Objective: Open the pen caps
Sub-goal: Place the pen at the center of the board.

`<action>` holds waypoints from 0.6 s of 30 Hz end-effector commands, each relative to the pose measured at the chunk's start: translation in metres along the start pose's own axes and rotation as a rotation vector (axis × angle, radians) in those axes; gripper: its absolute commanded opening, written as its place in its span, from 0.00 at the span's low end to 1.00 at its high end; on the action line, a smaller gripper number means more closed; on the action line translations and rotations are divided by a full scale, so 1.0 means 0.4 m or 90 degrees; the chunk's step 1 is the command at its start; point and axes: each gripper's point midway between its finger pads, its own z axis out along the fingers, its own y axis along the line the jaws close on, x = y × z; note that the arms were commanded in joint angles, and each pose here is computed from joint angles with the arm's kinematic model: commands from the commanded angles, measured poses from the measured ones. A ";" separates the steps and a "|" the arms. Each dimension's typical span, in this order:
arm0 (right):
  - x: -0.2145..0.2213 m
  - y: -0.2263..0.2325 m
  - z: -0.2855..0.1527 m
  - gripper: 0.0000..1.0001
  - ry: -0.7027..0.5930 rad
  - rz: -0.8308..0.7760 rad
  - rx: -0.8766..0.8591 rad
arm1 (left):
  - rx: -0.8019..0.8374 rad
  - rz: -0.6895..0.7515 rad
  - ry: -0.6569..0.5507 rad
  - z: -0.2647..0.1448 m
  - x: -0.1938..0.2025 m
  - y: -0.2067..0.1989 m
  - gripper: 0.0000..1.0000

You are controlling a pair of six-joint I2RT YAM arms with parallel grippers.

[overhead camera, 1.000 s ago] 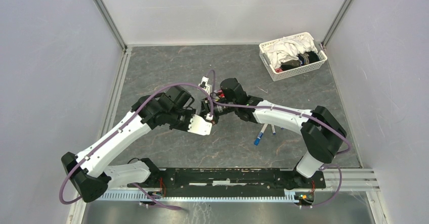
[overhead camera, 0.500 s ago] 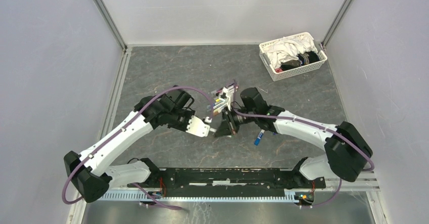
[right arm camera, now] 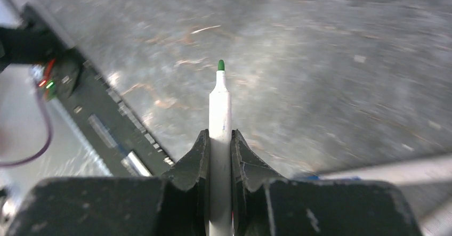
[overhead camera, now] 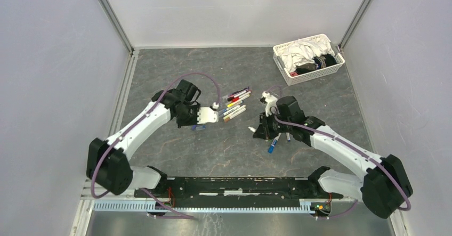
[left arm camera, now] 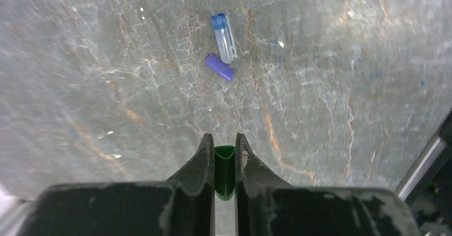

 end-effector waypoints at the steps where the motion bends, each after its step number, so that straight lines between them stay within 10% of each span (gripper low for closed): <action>1: -0.024 -0.149 -0.076 0.00 -0.064 0.033 0.226 | -0.008 -0.194 -0.064 0.080 -0.001 0.041 0.08; 18: 0.055 -0.373 -0.146 0.00 -0.149 0.101 0.507 | 0.028 -0.360 -0.020 0.278 0.127 -0.048 0.32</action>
